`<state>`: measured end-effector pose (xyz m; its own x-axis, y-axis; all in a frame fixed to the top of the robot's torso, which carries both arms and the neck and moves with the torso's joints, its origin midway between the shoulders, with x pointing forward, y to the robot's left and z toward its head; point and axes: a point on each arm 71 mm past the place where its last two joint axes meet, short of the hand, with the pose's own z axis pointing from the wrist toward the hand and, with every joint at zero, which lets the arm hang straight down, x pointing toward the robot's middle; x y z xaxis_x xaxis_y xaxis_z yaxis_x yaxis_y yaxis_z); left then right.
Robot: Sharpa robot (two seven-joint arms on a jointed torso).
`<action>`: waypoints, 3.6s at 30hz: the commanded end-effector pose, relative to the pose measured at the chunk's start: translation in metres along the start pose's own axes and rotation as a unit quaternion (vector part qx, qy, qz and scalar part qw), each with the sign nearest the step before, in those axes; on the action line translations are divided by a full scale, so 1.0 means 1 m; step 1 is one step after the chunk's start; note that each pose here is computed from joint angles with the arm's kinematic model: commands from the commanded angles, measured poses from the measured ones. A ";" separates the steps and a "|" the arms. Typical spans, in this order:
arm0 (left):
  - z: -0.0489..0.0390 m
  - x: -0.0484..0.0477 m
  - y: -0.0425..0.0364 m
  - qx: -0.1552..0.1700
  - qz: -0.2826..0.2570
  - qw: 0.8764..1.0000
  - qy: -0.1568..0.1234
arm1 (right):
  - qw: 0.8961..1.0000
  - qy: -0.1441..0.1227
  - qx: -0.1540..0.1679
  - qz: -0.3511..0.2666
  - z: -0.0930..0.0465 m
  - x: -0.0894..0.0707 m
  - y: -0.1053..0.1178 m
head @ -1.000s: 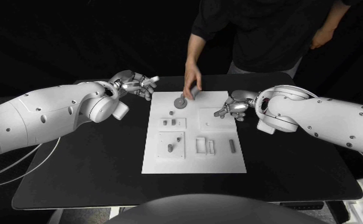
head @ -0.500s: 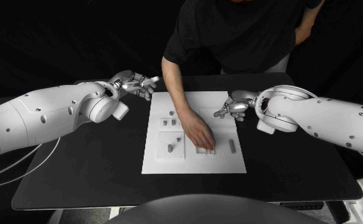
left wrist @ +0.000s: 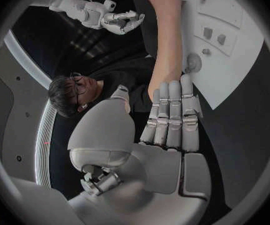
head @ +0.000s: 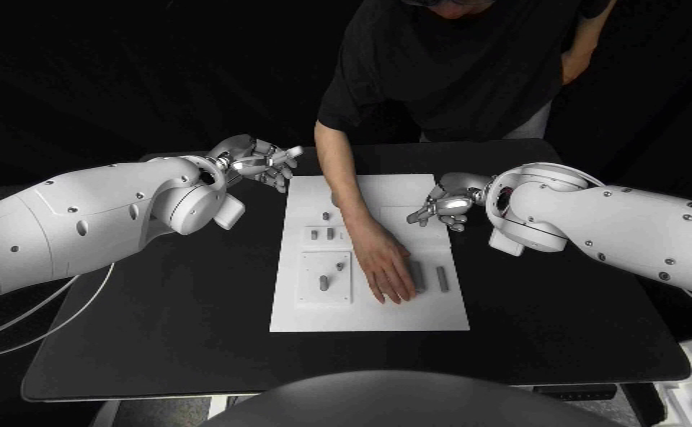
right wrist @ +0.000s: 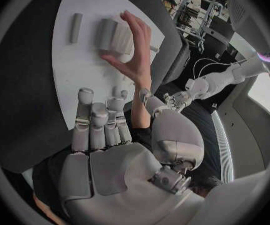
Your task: Assemble the parts on the task board
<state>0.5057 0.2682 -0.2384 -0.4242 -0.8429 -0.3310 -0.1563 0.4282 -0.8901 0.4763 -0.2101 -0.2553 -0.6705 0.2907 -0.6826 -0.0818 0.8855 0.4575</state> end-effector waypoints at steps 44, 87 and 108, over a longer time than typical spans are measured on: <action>0.0005 -0.0004 -0.0022 0.009 -0.001 1.000 -0.003 | 0.991 0.074 0.106 -0.046 -0.005 0.021 -0.002; 0.0007 0.0009 -0.0026 0.009 -0.001 1.000 -0.001 | 0.981 0.123 0.118 -0.091 0.016 0.061 0.000; 0.0006 0.0018 -0.0030 0.009 -0.002 1.000 0.001 | 0.979 0.136 0.122 -0.092 0.025 0.073 -0.002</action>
<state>0.5058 0.2674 -0.2381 -0.4235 -0.8432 -0.3313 -0.1534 0.4271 -0.8911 0.4472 -0.1827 -0.3186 -0.8276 0.0626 -0.5578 -0.0442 0.9834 0.1760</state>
